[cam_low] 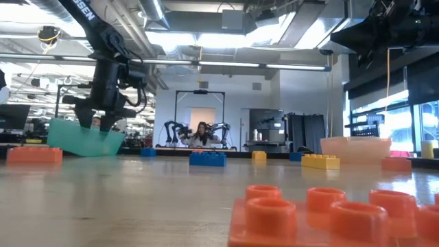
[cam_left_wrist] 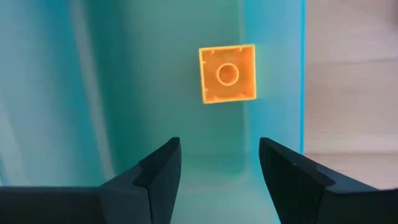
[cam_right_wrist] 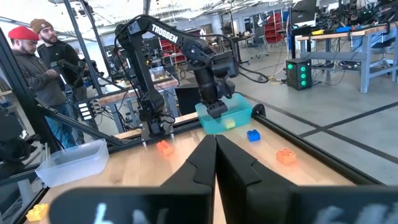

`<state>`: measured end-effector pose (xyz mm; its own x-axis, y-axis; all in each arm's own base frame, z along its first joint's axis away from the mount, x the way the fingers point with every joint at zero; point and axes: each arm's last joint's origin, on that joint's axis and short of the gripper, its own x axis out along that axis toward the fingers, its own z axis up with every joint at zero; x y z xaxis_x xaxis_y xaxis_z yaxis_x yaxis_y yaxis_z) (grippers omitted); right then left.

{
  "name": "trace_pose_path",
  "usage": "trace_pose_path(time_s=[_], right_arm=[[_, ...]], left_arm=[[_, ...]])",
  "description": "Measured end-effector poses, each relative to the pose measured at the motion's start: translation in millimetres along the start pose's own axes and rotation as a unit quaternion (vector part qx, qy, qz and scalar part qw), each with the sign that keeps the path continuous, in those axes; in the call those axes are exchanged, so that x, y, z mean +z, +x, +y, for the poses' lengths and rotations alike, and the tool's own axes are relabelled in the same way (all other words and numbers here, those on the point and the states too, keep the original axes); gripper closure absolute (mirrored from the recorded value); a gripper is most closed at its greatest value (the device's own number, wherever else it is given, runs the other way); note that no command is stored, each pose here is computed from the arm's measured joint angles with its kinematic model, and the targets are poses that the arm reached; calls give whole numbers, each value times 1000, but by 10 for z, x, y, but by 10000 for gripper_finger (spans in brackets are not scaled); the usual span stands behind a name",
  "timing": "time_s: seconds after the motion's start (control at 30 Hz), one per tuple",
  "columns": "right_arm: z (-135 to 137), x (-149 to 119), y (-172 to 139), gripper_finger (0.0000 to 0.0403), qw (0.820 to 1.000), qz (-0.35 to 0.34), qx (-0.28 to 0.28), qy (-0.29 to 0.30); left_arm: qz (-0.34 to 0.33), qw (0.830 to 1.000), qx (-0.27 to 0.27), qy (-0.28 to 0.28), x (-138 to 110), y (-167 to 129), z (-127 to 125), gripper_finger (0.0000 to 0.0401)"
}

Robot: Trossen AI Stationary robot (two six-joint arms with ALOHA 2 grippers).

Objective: Sort & place blocks by color
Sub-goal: Put the yellow game piece into the green bin

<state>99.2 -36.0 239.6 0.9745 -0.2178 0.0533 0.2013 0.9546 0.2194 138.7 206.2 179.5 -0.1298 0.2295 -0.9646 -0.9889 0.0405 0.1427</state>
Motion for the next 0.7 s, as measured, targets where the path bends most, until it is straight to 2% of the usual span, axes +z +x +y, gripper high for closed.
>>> trace_pose_path(time_s=[0.43, 0.63, 0.7], right_arm=[[0, -1, 0, 391, 1000, 1, 0, 0], [0, -3, 0, 391, 1000, 1, 0, 0], [-1, -3, 0, 391, 1000, 2, 0, 0]], left_arm=[[-18, 1000, -14, 14, 13, -47, -81, 195], [-42, 995, -80, 37, 124, -150, -178, 195], [-43, 995, -84, 37, 131, -159, -183, 195]])
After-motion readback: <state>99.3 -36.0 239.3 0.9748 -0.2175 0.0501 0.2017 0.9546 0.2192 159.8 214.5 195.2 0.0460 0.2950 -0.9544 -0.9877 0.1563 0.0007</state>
